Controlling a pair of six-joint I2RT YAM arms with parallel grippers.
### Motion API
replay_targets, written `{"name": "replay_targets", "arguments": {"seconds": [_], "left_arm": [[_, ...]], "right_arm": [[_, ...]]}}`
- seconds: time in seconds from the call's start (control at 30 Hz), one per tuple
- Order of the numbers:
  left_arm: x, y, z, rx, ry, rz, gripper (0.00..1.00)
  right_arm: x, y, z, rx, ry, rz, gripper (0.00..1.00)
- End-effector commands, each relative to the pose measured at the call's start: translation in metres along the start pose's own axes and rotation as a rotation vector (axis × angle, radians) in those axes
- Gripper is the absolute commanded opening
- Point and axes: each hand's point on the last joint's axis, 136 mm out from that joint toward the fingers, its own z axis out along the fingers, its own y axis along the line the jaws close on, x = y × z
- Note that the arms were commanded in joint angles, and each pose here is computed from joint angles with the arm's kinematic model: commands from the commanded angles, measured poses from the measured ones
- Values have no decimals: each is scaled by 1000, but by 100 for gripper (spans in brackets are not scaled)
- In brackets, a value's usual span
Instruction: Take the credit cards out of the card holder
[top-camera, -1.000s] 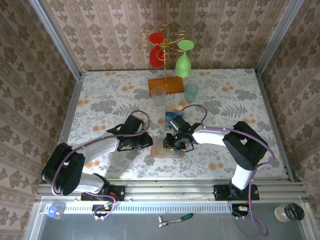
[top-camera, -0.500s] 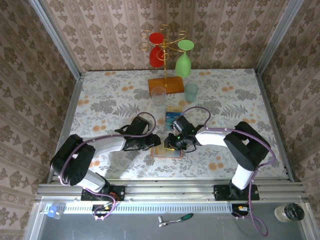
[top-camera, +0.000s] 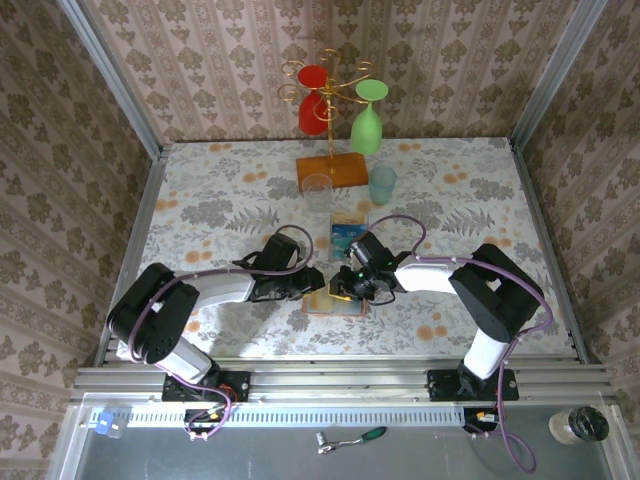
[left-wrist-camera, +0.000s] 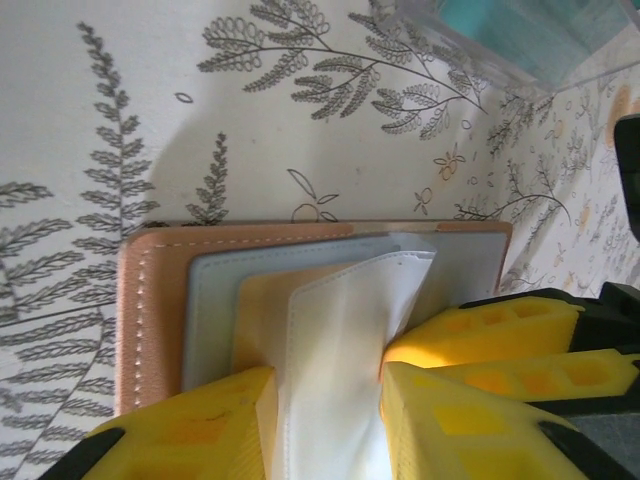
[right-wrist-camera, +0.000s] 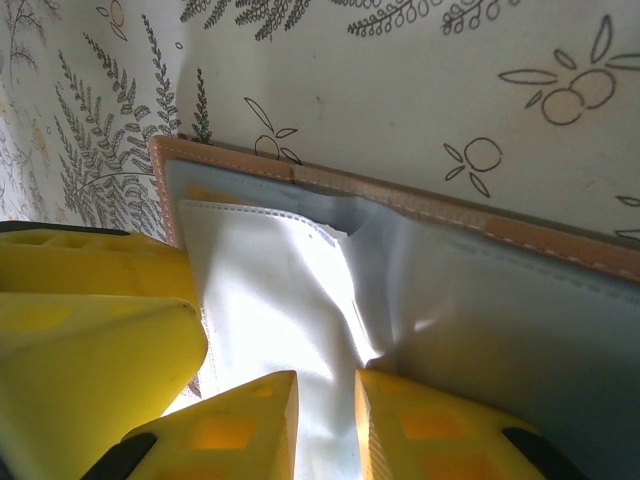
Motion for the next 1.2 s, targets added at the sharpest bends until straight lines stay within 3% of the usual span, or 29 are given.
{"name": "replay_targets", "arguments": {"seconds": [0.0, 0.47, 0.7, 1.17], "left_arm": [[7, 1, 5, 17, 23, -20, 33], [3, -23, -4, 54, 12, 13, 27], [2, -32, -7, 50, 12, 33, 26], [0, -62, 3, 73, 44, 82, 24]], "right_arm": [[4, 2, -4, -21, 6, 15, 23], [-9, 34, -46, -87, -122, -63, 25], [-13, 22, -76, 23, -181, -66, 26], [-18, 17, -118, 13, -267, -48, 27]]}}
